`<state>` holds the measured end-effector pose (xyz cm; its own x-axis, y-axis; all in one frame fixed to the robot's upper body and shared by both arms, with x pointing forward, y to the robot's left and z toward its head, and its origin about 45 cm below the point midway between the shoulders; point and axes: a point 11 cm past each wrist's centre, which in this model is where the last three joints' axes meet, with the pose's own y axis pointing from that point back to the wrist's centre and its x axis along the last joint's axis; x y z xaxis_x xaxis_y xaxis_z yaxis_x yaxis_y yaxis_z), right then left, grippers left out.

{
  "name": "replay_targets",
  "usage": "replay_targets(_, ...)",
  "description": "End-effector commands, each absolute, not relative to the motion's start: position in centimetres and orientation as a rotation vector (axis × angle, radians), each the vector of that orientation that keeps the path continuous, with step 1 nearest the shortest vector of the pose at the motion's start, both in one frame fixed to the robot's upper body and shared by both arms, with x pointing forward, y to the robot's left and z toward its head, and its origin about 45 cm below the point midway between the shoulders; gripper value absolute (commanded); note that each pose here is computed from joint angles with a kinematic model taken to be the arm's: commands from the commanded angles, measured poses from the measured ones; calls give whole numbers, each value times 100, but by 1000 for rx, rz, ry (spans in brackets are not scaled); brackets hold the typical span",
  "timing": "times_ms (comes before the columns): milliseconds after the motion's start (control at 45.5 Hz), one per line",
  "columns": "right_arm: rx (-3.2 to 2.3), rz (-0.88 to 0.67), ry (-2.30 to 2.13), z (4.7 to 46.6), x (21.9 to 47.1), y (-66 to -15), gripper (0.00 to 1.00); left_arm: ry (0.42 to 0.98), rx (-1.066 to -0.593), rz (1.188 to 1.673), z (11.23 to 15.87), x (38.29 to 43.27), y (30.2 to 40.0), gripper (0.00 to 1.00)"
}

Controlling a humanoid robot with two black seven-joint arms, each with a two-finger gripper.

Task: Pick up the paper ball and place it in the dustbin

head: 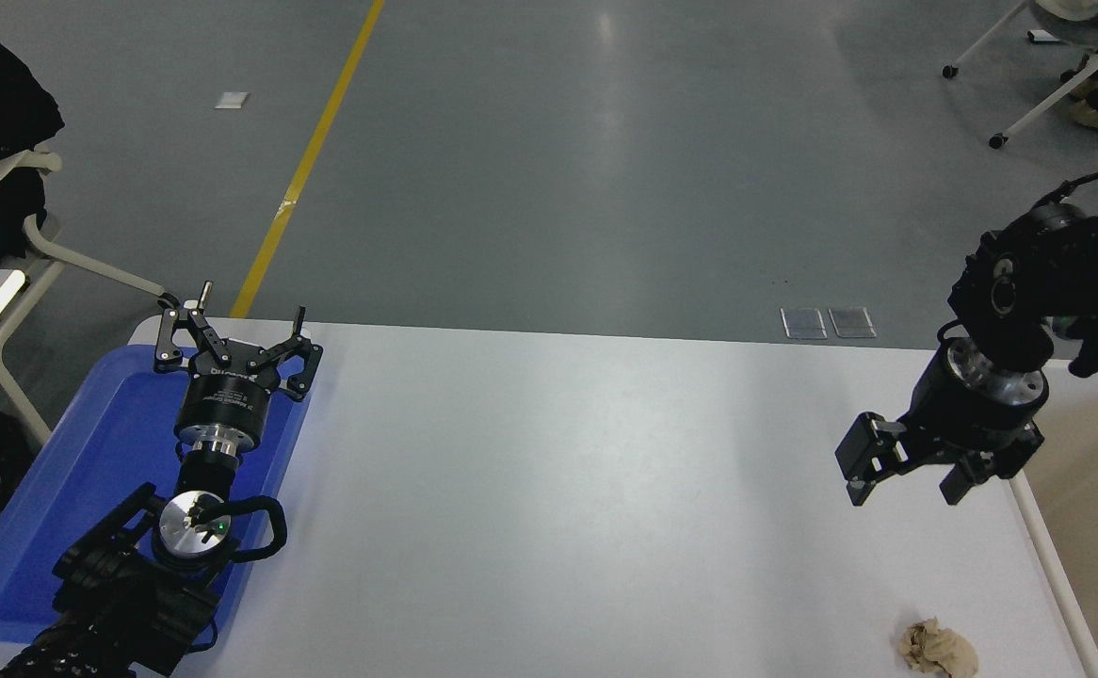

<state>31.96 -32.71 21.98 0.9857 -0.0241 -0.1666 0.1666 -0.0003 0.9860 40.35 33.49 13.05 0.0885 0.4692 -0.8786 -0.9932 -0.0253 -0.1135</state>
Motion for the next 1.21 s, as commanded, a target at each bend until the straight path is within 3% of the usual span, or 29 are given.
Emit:
replay_targets(0, 1593, -304, 69, 1799, 2830, -3635, 100, 748, -928, 1362, 1306, 4036, 3350, 100)
replay_targets(176, 1598, -354, 77, 1530, 2609, -3700, 100, 748, -928, 1362, 1306, 4036, 3350, 100)
replay_targets(440, 1582, -151, -14, 1174, 2604, -3724, 100, 748, -928, 1362, 1306, 4036, 3350, 100)
replay_targets(615, 1564, -93, -20, 1051, 2565, -3779, 100, 748, -928, 1362, 1306, 4036, 3350, 100)
replay_targets(923, 1527, -64, 10, 781, 2326, -3922, 100, 749, -929, 1361, 1304, 4036, 3342, 100)
replay_targets(1187, 1516, -54, -15, 739, 2352, -3979, 99, 748, -928, 1362, 1306, 4036, 3350, 100)
